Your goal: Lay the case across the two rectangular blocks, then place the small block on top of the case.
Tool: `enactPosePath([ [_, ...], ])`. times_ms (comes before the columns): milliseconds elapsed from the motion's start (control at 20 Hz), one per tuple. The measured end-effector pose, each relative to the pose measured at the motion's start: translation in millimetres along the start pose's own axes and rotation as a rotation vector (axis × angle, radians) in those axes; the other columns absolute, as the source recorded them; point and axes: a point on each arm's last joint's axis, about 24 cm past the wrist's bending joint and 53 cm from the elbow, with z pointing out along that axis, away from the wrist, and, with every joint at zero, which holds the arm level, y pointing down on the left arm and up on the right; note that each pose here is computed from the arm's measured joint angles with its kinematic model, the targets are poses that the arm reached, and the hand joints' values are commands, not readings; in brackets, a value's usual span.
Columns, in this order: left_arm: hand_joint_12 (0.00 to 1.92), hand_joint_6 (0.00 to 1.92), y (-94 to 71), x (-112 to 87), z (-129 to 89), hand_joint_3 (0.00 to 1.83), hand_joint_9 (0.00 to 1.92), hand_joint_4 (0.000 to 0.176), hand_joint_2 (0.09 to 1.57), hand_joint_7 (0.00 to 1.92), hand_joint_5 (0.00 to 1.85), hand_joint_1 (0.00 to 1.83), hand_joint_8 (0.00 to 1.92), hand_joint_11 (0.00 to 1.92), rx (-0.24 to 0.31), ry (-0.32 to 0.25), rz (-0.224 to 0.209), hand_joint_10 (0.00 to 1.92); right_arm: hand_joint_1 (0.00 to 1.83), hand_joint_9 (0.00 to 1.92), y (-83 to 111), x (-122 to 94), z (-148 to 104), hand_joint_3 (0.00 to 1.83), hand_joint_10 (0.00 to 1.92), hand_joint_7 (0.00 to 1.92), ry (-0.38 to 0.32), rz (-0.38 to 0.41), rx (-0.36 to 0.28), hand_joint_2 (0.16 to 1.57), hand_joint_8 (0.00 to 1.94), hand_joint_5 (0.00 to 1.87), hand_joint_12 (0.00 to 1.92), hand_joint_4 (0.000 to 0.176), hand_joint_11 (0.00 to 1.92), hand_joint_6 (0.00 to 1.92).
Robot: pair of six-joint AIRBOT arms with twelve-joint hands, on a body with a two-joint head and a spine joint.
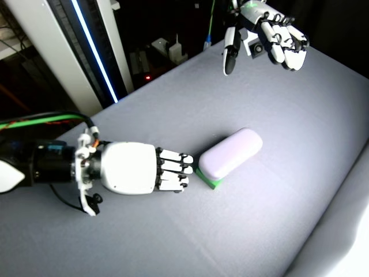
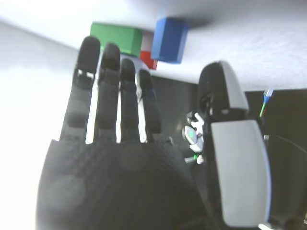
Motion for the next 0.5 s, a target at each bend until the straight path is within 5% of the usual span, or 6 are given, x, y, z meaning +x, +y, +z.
enactPosePath([
  [500, 1.08, 0.0, 1.9, 1.2, -1.2, 0.0, 0.31, 0.086, 0.92, 0.25, 0.15, 0.89, 0.01, 0.0, -0.006, 0.005, 0.002, 0.01, 0.93, 0.6, -2.5, 12.2, 10.1, 0.0, 0.01, 0.43, 0.03, -0.013, 0.012, 1.17, 0.01, 0.42, 0.91, 0.0, 0.32, 0.01],
])
